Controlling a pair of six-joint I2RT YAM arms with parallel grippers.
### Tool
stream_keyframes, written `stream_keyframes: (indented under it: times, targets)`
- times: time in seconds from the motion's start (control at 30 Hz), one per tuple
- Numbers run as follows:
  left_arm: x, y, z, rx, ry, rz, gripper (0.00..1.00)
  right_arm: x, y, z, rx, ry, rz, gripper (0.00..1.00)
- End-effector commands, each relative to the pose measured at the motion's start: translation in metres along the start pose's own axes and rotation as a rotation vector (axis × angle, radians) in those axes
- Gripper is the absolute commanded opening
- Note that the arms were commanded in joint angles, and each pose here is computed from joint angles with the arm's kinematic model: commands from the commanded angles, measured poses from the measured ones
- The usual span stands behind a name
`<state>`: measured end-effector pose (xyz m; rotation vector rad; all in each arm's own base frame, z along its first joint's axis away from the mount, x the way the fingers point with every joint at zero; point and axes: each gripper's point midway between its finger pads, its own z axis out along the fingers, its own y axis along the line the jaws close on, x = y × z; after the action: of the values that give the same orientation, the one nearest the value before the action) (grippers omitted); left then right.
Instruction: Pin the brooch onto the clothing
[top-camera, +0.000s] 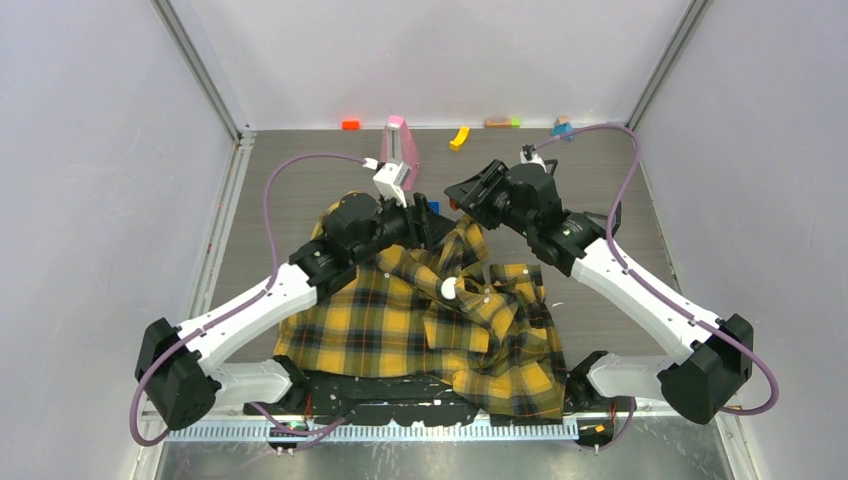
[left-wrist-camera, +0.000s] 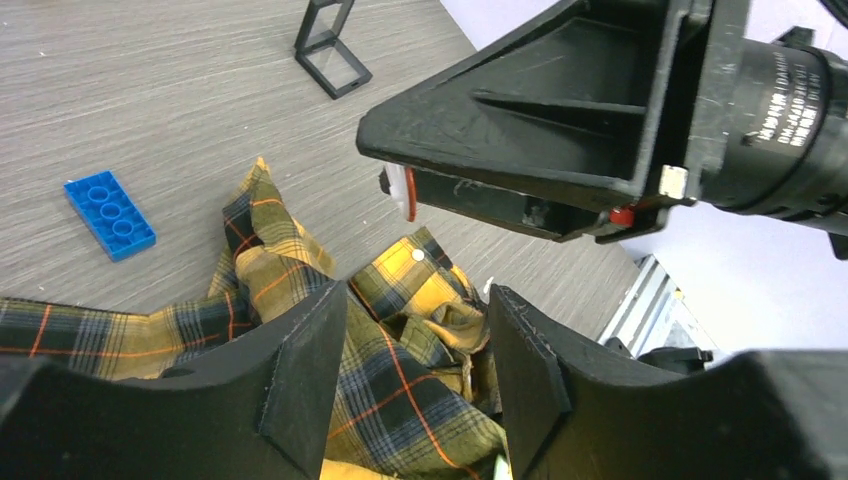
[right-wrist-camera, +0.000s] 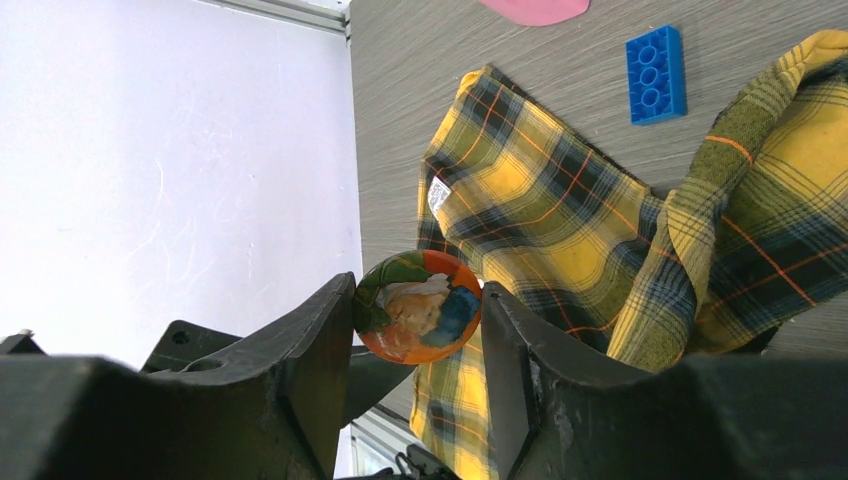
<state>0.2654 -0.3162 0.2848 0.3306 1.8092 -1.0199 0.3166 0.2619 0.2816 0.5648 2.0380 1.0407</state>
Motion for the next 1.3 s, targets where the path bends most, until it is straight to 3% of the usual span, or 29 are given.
stream_keyframes:
  times: [0.0, 0.53, 0.83, 0.93, 1.0, 1.13, 1.27]
  targets:
    - [-0.029, -0.008, 0.007, 0.004, -0.104, 0.014, 0.55, -0.013, 0.023, -0.01, -0.074, -0.072, 0.032, 0.31]
    - [-0.039, -0.014, 0.023, 0.032, -0.131, 0.011, 0.47, -0.001, 0.023, -0.011, -0.084, -0.053, 0.059, 0.31]
    - [-0.037, -0.01, 0.036, 0.017, -0.119, 0.017, 0.22, 0.0, 0.021, -0.018, -0.087, -0.051, 0.069, 0.31]
    - [-0.032, -0.009, 0.038, 0.021, -0.101, 0.027, 0.01, 0.001, 0.015, -0.02, -0.07, -0.056, 0.052, 0.32]
    - [-0.024, -0.007, 0.038, 0.022, -0.075, 0.031, 0.0, 0.0, 0.013, -0.022, -0.07, -0.058, 0.026, 0.38]
    - [-0.011, -0.005, 0.028, 0.032, -0.023, 0.06, 0.0, -0.006, 0.012, -0.03, -0.082, -0.064, -0.08, 0.63]
    - [0.005, -0.011, 0.009, 0.127, 0.075, 0.095, 0.0, -0.012, 0.007, -0.039, -0.152, 0.026, -0.193, 0.69]
